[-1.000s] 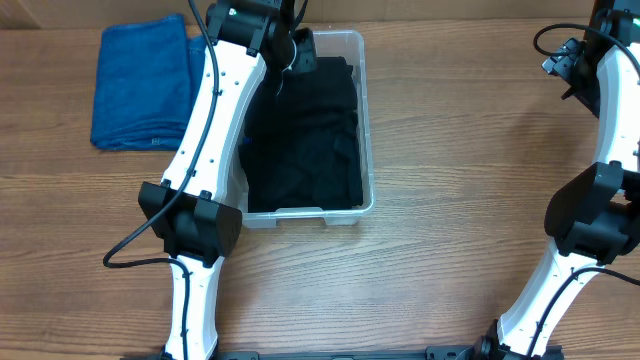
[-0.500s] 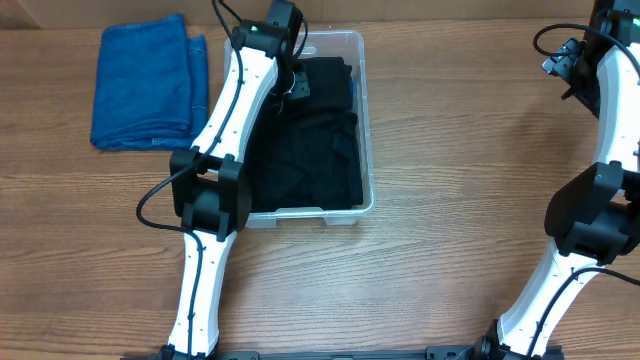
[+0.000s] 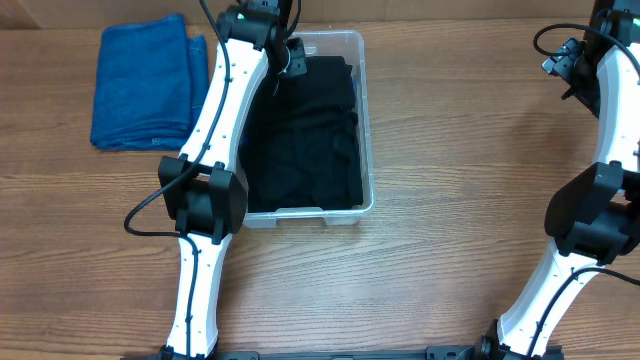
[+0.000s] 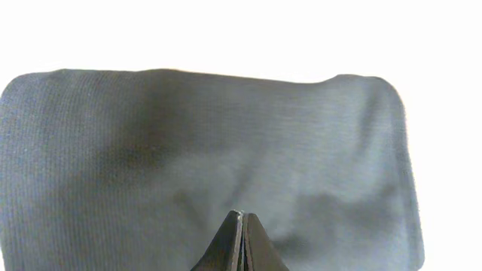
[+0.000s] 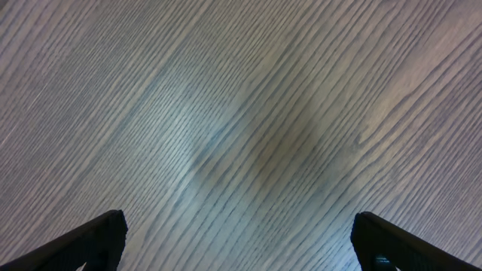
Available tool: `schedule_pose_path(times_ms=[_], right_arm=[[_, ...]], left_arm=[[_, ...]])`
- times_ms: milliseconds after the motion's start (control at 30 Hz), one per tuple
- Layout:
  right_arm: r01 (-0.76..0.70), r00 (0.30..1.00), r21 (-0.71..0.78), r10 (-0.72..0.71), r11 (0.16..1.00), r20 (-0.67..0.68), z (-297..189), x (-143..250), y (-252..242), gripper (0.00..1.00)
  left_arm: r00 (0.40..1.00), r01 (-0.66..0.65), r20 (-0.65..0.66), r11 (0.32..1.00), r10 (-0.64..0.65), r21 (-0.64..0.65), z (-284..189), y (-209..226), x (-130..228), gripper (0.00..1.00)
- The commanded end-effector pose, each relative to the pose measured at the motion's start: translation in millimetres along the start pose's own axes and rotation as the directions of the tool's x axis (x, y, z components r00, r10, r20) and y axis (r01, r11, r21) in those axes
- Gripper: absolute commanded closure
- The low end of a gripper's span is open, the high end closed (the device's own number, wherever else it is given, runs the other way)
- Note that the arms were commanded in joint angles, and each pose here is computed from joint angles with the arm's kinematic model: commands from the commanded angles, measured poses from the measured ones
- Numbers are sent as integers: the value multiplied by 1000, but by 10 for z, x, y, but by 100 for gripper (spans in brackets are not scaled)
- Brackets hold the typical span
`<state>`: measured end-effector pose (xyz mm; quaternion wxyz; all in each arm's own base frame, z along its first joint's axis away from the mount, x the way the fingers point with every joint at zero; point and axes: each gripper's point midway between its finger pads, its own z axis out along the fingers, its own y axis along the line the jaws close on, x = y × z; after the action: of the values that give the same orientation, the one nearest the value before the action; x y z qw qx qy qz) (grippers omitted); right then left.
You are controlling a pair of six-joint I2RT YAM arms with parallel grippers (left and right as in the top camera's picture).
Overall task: Pack container
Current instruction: 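Press the black cloths flat inside the container with the left gripper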
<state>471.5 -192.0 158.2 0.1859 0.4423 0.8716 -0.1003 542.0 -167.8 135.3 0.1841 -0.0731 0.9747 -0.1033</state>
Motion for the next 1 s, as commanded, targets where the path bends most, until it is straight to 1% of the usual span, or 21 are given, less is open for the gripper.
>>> schedule_pose_path(times_ms=[0, 133, 200, 400, 467, 533, 633, 700, 800, 900, 967], right_arm=[[-10, 1000, 8, 10, 1000, 14, -6, -38, -26, 0], [-10, 1000, 8, 10, 1000, 14, -6, -38, -26, 0], [-10, 1000, 8, 10, 1000, 14, -6, -38, -26, 0], [-10, 1000, 8, 10, 1000, 14, -6, -38, -26, 0], [-10, 1000, 8, 10, 1000, 15, -7, -39, -25, 0], [-10, 1000, 8, 10, 1000, 14, -6, -38, -26, 0], [-10, 1000, 8, 10, 1000, 15, -7, -39, -25, 0], [-10, 1000, 8, 10, 1000, 15, -7, -39, -25, 0], [-10, 1000, 8, 10, 1000, 15, -7, -39, -25, 0], [-10, 1000, 8, 10, 1000, 14, -6, -38, -26, 0], [-10, 1000, 8, 10, 1000, 15, -7, -39, -25, 0]], left_arm=[[998, -58, 24, 997, 57, 46, -118, -279, 27, 96], [996, -85, -27, 996, 86, 39, 109, -396, 213, 96], [992, -103, -66, 994, 105, 30, 295, -453, 353, 96], [982, -105, -161, 994, 102, -15, 809, -326, 597, 96], [978, -106, -181, 994, 100, -26, 914, -289, 651, 96], [980, -103, -175, 994, 97, -25, 911, -276, 625, 96], [990, -115, -82, 993, 111, -35, 616, -302, 374, 96], [991, -131, 13, 990, 132, -50, 254, -325, 141, 96], [987, -117, 99, 991, 123, -62, -170, -302, -50, 96], [983, -97, 144, 991, 109, -88, -428, -207, -149, 96], [990, -70, 117, 991, 84, -118, -400, -71, -114, 96]])
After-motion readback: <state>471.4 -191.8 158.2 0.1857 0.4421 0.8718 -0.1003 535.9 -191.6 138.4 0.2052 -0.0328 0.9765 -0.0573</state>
